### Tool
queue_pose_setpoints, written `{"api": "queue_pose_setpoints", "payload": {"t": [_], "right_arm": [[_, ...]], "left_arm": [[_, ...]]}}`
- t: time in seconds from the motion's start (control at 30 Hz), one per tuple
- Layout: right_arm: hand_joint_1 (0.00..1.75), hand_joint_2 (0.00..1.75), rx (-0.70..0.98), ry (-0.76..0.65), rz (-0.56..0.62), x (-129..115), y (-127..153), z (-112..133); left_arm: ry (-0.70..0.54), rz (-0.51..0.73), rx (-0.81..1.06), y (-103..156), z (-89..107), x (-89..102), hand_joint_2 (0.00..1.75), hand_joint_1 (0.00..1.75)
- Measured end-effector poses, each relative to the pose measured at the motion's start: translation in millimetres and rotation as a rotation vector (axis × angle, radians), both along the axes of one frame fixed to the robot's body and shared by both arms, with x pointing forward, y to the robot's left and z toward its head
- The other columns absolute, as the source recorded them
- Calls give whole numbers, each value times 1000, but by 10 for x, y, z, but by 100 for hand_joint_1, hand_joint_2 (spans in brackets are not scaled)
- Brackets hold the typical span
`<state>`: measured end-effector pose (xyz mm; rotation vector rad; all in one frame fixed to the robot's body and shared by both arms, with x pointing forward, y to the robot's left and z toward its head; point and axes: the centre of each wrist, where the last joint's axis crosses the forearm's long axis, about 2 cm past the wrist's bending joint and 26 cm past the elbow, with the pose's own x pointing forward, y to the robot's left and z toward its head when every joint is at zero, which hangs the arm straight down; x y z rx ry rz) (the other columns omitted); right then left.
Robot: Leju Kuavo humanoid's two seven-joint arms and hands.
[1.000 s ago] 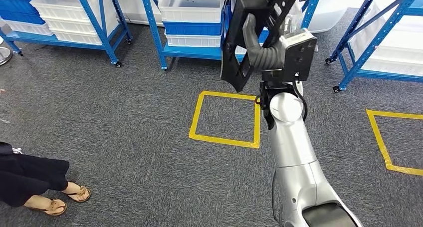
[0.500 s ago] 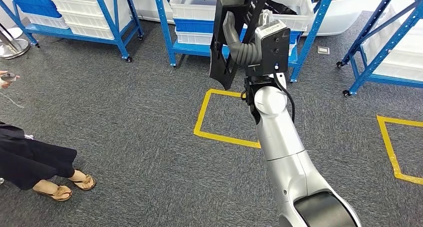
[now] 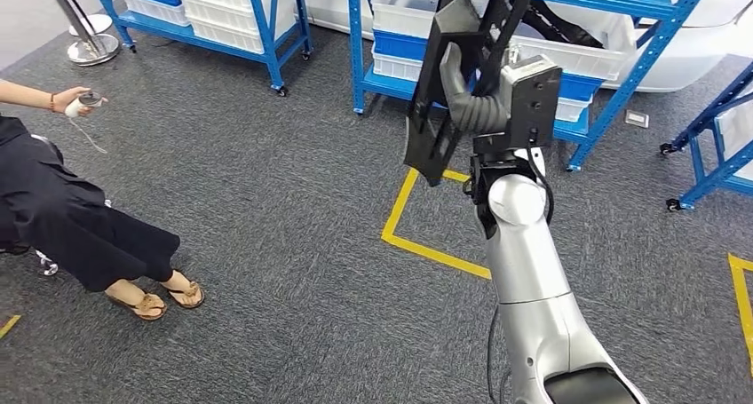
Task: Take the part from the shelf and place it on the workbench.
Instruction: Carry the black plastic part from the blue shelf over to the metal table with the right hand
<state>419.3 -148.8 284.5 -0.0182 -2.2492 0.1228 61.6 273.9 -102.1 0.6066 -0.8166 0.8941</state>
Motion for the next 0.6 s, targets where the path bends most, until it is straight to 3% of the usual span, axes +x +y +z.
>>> {"api": "queue_pose_setpoints", "payload": {"t": [0.6], "right_arm": [[175,175,36,-42,-46,-103,-223,18]], "left_arm": [[-22,-26,12,85,5,56,0,0]]}}
